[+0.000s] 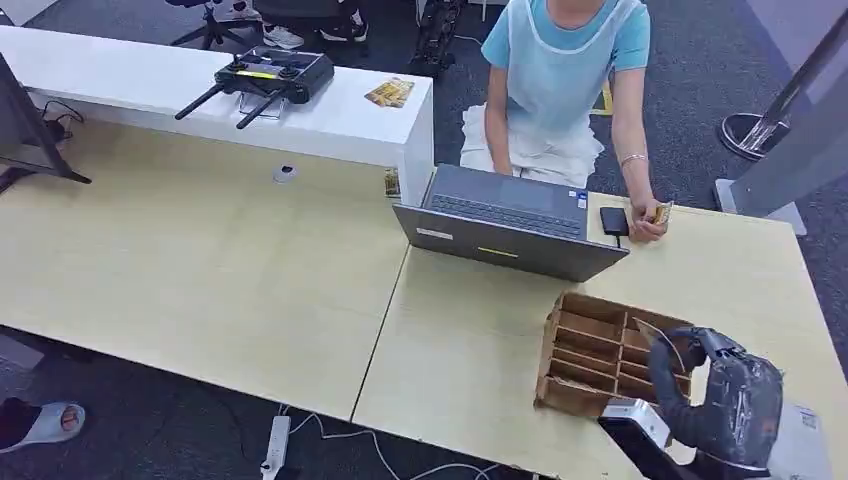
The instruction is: Pass the card to the sensor for recognition and then transmit it.
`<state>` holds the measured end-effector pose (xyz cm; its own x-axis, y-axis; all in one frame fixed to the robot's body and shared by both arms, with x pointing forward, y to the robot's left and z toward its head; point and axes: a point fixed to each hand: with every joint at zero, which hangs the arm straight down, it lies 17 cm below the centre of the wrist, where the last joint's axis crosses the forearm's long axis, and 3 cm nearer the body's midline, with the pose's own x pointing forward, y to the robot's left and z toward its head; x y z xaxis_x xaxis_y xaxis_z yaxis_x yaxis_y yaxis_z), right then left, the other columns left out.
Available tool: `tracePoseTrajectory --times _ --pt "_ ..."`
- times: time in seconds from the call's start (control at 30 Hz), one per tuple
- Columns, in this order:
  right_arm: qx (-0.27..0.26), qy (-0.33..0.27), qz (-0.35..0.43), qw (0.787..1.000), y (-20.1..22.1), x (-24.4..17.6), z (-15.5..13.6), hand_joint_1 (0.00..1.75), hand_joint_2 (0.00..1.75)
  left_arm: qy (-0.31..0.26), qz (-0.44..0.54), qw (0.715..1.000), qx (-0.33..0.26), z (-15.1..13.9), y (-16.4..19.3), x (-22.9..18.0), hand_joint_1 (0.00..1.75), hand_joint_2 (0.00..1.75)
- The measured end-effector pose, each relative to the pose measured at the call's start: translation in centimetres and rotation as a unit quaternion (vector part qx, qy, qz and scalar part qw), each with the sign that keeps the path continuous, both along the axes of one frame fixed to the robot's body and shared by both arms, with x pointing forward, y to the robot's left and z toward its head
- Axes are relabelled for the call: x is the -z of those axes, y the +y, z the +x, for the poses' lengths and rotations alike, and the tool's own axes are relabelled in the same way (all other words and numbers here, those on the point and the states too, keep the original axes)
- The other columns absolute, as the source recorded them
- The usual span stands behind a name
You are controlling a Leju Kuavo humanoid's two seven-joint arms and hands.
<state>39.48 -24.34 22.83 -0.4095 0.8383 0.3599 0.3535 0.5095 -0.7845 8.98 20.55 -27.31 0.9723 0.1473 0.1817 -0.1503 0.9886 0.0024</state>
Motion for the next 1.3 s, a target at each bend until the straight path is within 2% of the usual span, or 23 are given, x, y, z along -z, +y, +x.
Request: tracePoseTrajectory --times 0.37,0.63,0.87,1.13,1.3 --pt "-0.016 -0.08 -0.088 0.993 1.6 -7.2 4.1 1.75 1.75 -0.01 -0.004 1.0 0.011 0.4 -0.1 -0.1 0.0 0.0" --pt "-0.02 -0.107 -0.138 0.984 2.7 -12.5 9.1 1.75 1.75 -0.014 -0.005 0.999 0.028 0.6 -0.1 -0.1 0.0 0.0" --pt "-0.029 -0.078 -0.183 0.98 4.3 -14.4 14.3 1.75 1.75 -0.019 -0.007 0.999 0.045 0.9 -0.3 -0.2 0.0 0.0" --pt "-0.026 -0.021 -0.189 0.981 4.8 -15.0 20.1 1.75 1.75 -0.023 -0.006 0.998 0.063 1.1 -0.2 -0.2 0.0 0.0" --pt "-0.013 0.012 -0.183 0.983 5.3 -15.0 22.6 1.75 1.75 -0.024 -0.005 0.997 0.071 1.1 -0.2 -0.2 0.0 0.0"
